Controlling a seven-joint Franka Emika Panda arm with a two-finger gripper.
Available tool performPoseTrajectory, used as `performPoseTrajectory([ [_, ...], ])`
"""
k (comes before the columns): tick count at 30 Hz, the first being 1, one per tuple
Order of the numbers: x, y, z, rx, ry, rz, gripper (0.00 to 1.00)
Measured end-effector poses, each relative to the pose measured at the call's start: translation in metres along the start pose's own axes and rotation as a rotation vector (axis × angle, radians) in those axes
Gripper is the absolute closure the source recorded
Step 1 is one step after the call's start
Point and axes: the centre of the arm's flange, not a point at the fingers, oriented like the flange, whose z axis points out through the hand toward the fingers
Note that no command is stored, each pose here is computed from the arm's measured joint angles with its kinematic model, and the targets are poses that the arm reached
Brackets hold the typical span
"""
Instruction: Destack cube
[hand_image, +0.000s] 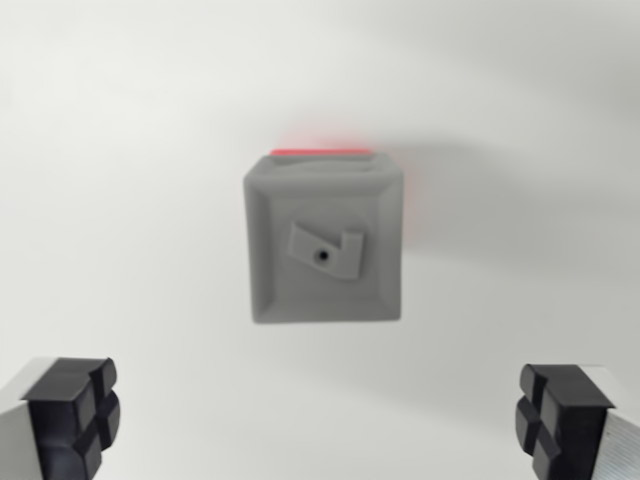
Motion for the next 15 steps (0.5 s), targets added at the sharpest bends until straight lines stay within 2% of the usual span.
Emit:
performPoseTrajectory([
  [3,0.0,0.0,0.013,0.001,0.0001,0.0,0.0],
  [8,0.0,0.0,0.036,0.0009,-0.0027,0.0,0.0],
  [15,0.0,0.0,0.061,0.0027,-0.0025,0.0,0.0],
])
